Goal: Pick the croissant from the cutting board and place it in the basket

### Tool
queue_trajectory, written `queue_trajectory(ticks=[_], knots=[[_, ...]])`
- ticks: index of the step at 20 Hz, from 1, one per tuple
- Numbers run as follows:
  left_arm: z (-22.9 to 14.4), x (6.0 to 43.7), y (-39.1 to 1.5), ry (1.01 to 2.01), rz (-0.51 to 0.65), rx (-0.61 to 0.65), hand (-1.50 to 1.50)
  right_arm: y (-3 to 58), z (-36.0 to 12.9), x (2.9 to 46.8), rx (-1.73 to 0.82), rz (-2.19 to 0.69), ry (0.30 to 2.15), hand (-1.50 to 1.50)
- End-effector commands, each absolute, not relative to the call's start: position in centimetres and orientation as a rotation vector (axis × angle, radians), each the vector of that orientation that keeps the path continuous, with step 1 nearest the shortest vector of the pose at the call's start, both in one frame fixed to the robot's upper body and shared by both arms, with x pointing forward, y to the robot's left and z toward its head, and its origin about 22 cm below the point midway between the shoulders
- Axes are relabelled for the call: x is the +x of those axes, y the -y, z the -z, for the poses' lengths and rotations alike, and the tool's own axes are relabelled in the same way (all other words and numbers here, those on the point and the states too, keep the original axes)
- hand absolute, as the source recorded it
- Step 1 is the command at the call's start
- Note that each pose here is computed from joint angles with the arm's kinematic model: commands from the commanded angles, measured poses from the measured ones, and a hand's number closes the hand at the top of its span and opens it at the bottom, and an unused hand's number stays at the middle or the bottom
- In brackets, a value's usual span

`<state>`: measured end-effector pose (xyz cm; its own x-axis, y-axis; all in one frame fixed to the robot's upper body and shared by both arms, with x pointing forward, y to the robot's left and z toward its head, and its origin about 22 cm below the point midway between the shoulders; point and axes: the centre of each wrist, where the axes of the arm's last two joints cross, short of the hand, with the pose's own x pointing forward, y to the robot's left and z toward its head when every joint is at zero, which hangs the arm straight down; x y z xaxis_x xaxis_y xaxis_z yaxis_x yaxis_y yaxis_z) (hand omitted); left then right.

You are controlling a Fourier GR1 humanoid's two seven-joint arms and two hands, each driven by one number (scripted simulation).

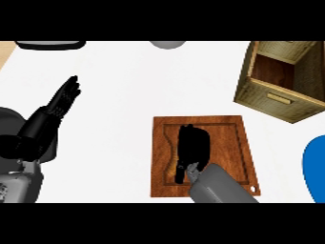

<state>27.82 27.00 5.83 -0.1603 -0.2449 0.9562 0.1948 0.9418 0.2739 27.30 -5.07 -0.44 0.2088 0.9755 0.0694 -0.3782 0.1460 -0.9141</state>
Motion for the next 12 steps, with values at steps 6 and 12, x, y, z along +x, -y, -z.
queue_trajectory(ticks=[6, 12], knots=[[-5.4, 28.2, -27.4, 1.702, 0.378, 0.053, 0.0, 6.7, -5.7, 29.6, -0.876, -1.2, 1.045, 1.5], [-4.2, 28.1, -27.3, 1.689, 0.381, 0.044, 0.0, 6.7, -7.1, 27.2, -0.843, -1.093, 1.17, 1.5]])
